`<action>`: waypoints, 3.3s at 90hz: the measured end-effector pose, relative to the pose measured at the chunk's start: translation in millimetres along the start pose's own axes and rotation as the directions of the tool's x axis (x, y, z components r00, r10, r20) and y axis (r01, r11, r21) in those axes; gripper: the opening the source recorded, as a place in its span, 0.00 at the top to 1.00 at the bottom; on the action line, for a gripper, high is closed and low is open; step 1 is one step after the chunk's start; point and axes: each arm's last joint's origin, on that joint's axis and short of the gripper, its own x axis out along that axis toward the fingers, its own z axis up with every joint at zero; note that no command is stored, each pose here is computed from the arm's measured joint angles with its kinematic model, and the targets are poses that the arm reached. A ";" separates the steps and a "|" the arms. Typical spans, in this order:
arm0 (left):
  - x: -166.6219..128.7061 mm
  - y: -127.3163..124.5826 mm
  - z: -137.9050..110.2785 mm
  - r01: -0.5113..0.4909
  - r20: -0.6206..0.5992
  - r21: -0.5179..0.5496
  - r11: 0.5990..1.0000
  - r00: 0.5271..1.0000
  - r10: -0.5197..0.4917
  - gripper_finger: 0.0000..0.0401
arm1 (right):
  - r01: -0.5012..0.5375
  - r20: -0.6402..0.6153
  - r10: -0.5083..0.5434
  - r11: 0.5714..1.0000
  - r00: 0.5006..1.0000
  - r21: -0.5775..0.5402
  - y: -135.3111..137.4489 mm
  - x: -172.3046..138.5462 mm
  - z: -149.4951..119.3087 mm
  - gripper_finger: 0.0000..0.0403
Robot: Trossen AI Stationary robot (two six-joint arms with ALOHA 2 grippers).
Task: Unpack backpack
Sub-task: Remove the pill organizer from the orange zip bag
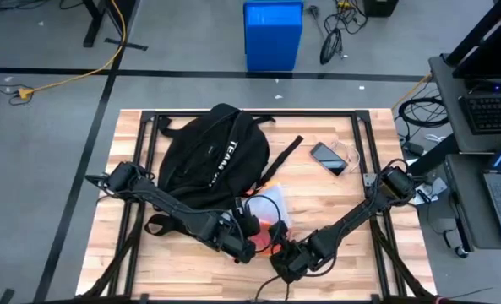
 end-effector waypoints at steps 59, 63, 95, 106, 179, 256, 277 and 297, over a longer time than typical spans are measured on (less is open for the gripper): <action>-6.3 -1.6 3.2 0.005 0.013 0.000 1.000 1.000 -0.005 1.00 | -0.037 0.007 0.037 0.962 0.999 0.270 -19.6 8.2 1.4 0.27; -7.1 -1.3 3.6 0.007 0.015 -0.002 1.000 1.000 -0.007 1.00 | -0.035 -0.004 0.037 0.953 0.999 0.300 -21.7 9.1 0.4 0.25; -15.6 -0.7 4.6 0.017 0.033 -0.005 1.000 0.999 -0.017 1.00 | -0.013 -0.055 0.029 0.961 0.998 0.277 -23.1 23.1 -4.6 0.12; -16.8 0.1 5.1 0.015 0.037 -0.007 1.000 0.999 -0.015 1.00 | -0.004 -0.074 0.023 0.970 0.997 0.243 -21.9 30.2 -6.5 0.12; -17.7 -0.1 5.3 0.018 0.041 -0.008 1.000 0.999 -0.018 1.00 | -0.139 -0.083 0.172 0.941 0.982 0.307 -33.0 51.2 -10.0 0.41; -18.2 -3.5 9.5 0.070 0.069 -0.032 0.997 0.995 -0.068 1.00 | -0.167 -0.025 0.185 0.932 0.982 0.322 -41.3 24.3 -4.2 0.49; -18.6 -6.6 13.4 0.137 0.086 -0.026 0.990 0.987 -0.134 1.00 | -0.159 -0.011 0.174 0.923 0.985 0.349 -44.7 24.8 -3.0 0.48; -18.5 -6.4 12.6 0.135 0.079 -0.021 0.991 0.988 -0.133 1.00 | -0.142 -0.015 0.157 0.927 0.987 0.348 -45.2 24.8 -3.1 0.45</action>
